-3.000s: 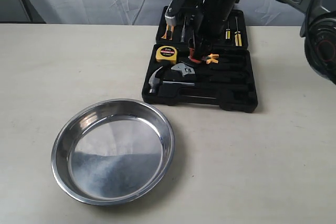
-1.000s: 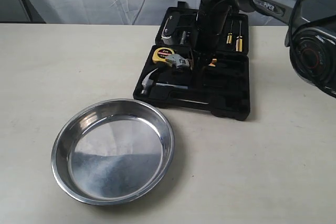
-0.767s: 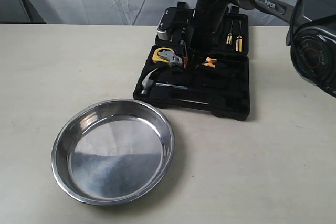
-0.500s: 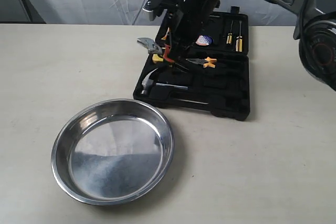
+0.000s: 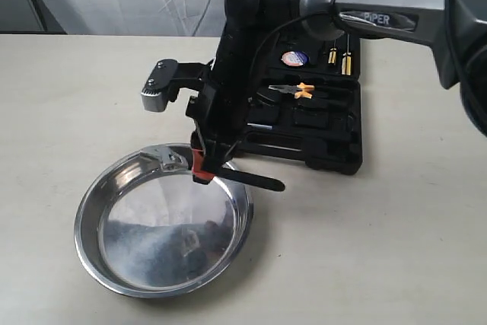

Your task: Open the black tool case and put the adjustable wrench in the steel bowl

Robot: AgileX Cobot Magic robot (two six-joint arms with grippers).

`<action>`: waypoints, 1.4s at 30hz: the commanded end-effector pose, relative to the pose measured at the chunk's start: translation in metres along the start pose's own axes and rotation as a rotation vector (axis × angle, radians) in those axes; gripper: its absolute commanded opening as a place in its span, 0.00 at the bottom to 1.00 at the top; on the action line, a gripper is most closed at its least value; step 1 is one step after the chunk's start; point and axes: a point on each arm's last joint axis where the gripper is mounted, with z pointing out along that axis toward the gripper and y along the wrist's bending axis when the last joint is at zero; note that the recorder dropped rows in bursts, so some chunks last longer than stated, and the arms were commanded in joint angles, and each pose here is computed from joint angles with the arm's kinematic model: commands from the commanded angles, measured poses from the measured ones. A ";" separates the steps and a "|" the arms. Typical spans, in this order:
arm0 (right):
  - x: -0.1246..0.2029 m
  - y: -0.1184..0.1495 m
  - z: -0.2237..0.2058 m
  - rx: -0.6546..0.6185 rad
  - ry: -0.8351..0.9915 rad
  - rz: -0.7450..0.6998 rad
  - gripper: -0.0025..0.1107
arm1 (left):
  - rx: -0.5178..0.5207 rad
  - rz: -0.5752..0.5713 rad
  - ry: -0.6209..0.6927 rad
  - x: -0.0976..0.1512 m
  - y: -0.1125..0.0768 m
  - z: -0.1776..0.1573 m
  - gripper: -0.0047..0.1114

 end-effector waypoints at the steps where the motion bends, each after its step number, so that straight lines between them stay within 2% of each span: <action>1: -0.012 0.020 -0.004 -0.018 -0.056 -0.050 0.02 | 0.001 -0.002 -0.004 -0.001 0.000 0.000 0.04; 6: -0.032 0.031 0.016 0.031 -0.077 -0.100 0.02 | 0.001 -0.002 -0.004 -0.001 0.000 0.000 0.04; 12: -0.033 0.022 0.044 0.043 -0.072 -0.082 0.04 | 0.001 -0.002 -0.004 -0.001 0.000 0.000 0.04; 14: -0.033 0.022 0.045 0.040 -0.073 -0.080 0.15 | 0.001 -0.002 -0.004 -0.001 0.000 0.000 0.04; 15: -0.033 0.022 0.045 0.040 -0.074 -0.079 0.28 | 0.001 -0.002 -0.004 -0.001 0.000 0.000 0.04; 17: -0.033 0.022 0.045 0.040 -0.074 -0.079 0.42 | 0.001 -0.002 -0.004 -0.001 0.000 0.000 0.04; 18: -0.033 0.022 0.045 0.040 -0.074 -0.077 0.42 | 0.001 -0.002 -0.004 -0.001 0.000 0.000 0.04; 20: -0.034 0.021 0.045 0.058 -0.086 -0.071 0.38 | 0.001 -0.002 -0.004 -0.001 0.000 0.000 0.04; 22: -0.034 0.020 0.039 0.070 -0.099 -0.034 0.26 | 0.001 -0.002 -0.004 -0.001 0.000 0.000 0.04; 24: -0.032 0.019 0.026 0.073 -0.113 0.022 0.06 | 0.001 -0.002 -0.004 -0.001 0.000 0.000 0.04; 25: -0.030 0.020 0.019 0.065 -0.115 0.044 0.02 | 0.001 -0.002 -0.004 -0.001 0.000 0.000 0.04; 30: -0.006 0.028 -0.028 0.019 -0.308 0.137 0.01 | 0.001 -0.002 -0.004 -0.001 0.000 0.000 0.04; 32: 0.008 0.032 -0.050 0.121 -0.402 0.187 0.01 | 0.001 -0.002 -0.004 -0.001 0.000 0.000 0.04; 35: 0.038 0.046 -0.076 0.370 -0.499 0.279 0.01 | 0.001 -0.002 -0.004 -0.001 0.000 0.000 0.04; 39: 0.075 0.082 -0.096 0.614 -0.619 0.417 0.01 | 0.001 -0.002 -0.004 -0.001 0.000 0.000 0.04; 42: 0.103 0.118 -0.110 0.727 -0.743 0.516 0.01 | 0.001 -0.002 -0.004 -0.001 0.000 0.000 0.04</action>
